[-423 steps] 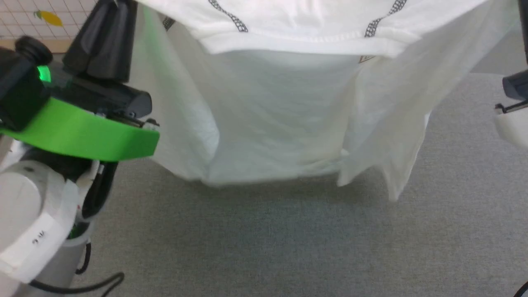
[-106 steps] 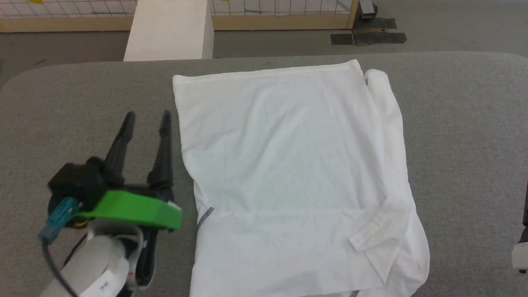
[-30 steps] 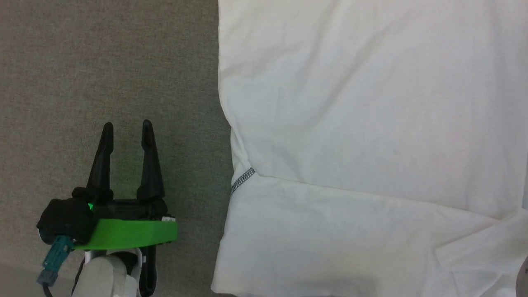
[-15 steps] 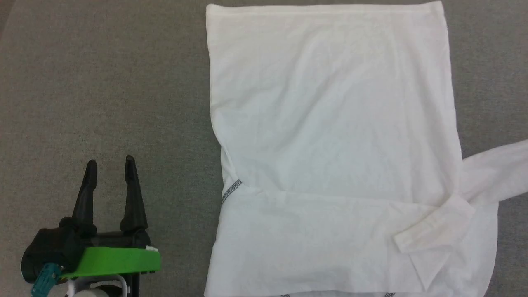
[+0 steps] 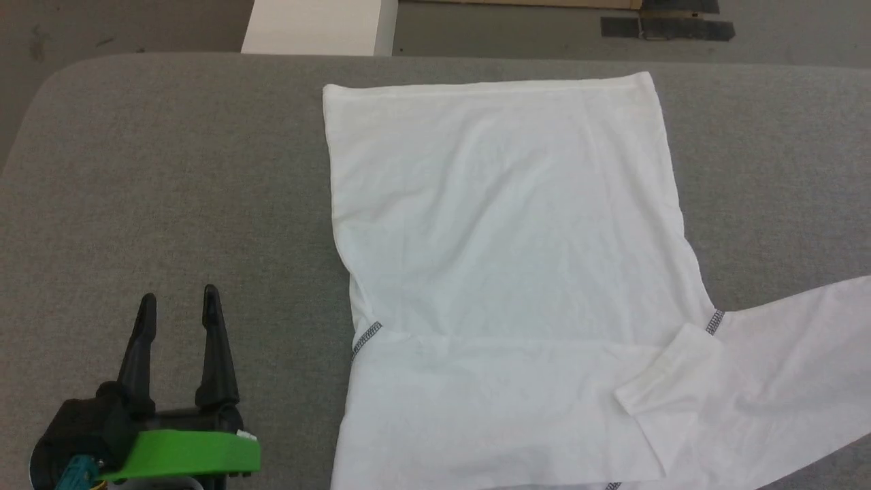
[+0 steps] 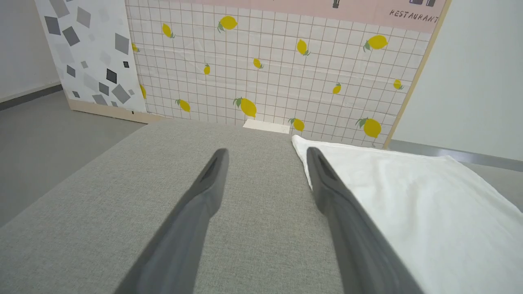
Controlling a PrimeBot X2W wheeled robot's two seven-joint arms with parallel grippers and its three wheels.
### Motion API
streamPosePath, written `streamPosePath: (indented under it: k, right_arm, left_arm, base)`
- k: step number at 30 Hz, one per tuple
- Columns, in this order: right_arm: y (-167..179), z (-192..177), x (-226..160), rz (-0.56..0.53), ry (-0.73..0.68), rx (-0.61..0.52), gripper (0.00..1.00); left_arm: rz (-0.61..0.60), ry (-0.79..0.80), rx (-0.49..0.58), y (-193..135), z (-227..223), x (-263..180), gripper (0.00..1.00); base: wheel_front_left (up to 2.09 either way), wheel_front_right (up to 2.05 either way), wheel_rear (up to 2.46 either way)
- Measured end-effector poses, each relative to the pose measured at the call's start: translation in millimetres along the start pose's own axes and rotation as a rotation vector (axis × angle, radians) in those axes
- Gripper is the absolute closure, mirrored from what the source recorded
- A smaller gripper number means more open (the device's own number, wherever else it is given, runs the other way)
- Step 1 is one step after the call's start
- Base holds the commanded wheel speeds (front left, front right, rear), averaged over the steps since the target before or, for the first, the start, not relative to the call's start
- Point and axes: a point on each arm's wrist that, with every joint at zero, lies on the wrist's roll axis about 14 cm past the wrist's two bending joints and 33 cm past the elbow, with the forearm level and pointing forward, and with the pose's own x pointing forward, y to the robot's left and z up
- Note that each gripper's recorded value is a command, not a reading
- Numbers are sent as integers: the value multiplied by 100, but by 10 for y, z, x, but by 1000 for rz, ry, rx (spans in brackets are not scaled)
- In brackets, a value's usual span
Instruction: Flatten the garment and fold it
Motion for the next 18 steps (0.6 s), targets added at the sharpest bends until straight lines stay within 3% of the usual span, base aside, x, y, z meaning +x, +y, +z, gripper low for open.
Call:
streamPosePath:
  k: [5, 8, 18]
  right_arm:
    - [-29, 245, -120, 24, -54, -5, 100]
    - [128, 322, -183, 87, -69, -7, 100]
    - [1472, 288, -665, 527, -45, -76, 100]
  left_arm:
    - [3, -25, -7, 0, 101, -92, 0]
    - [9, -37, -9, 19, 152, -149, 0]
    - [24, -53, -10, 64, 240, -235, 0]
  base:
    - [0, 0, 0]
    - [0, 0, 0]
    - [0, 0, 0]
